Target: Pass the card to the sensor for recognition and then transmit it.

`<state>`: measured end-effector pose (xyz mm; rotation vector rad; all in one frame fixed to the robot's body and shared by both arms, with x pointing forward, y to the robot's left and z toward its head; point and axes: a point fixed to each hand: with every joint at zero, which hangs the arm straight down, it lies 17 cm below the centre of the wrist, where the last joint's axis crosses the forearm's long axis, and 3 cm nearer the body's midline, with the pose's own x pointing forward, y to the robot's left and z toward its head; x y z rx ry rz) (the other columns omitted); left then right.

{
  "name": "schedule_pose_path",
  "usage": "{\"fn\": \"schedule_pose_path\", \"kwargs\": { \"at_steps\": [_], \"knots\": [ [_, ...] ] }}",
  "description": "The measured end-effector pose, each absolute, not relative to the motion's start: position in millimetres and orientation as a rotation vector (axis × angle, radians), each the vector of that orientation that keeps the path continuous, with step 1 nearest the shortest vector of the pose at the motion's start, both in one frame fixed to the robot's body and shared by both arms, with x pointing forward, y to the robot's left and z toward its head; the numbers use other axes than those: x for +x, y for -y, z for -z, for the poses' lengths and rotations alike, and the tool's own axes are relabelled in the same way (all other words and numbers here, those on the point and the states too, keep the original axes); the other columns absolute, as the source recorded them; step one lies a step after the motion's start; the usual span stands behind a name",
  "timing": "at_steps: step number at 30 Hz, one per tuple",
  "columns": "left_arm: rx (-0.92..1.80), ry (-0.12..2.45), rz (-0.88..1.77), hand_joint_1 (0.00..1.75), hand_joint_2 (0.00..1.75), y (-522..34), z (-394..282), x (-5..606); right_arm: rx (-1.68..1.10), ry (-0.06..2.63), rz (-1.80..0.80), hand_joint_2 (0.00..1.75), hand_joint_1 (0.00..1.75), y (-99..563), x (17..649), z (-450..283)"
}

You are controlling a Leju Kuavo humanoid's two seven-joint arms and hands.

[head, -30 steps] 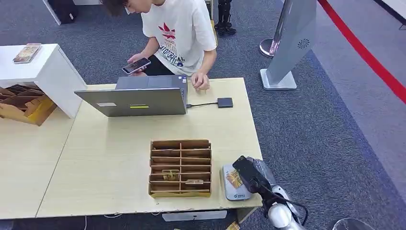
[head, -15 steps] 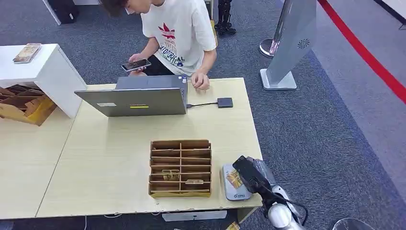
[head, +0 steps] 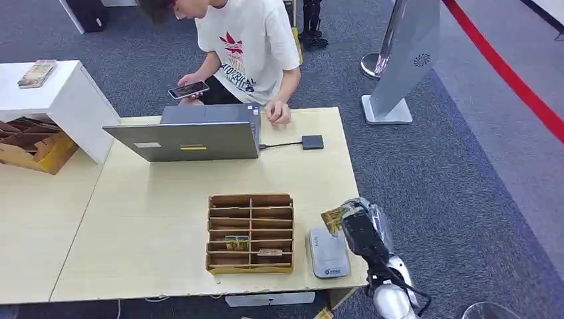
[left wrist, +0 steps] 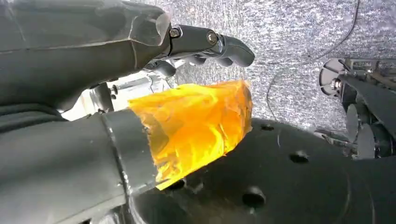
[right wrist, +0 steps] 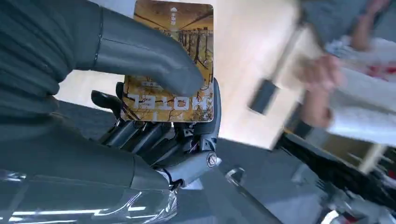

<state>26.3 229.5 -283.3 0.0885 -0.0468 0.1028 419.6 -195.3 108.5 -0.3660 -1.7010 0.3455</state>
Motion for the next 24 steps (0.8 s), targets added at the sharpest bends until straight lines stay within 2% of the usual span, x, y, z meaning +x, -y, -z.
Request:
{"fn": "schedule_pose_path", "kwargs": {
  "at_steps": [6, 11, 18, 24],
  "knots": [
    [0.090, 0.055, -0.102, 0.00, 0.00, -226, 283, 28, -0.405, 1.984, -0.145, 1.75, 1.75, 204, 402, -207],
    [0.085, 0.061, -0.101, 0.00, 0.00, -222, 282, 29, -0.388, 2.098, -0.058, 1.75, 1.75, 206, 390, -253],
    [0.080, 0.068, -0.086, 0.00, 0.00, -221, 282, 31, -0.327, 2.185, -0.063, 1.75, 1.75, 188, 389, -284],
    [0.068, 0.080, -0.043, 0.00, 0.00, -219, 282, 37, -0.199, 2.258, -0.159, 1.75, 1.75, 146, 405, -317]
  ]
}}
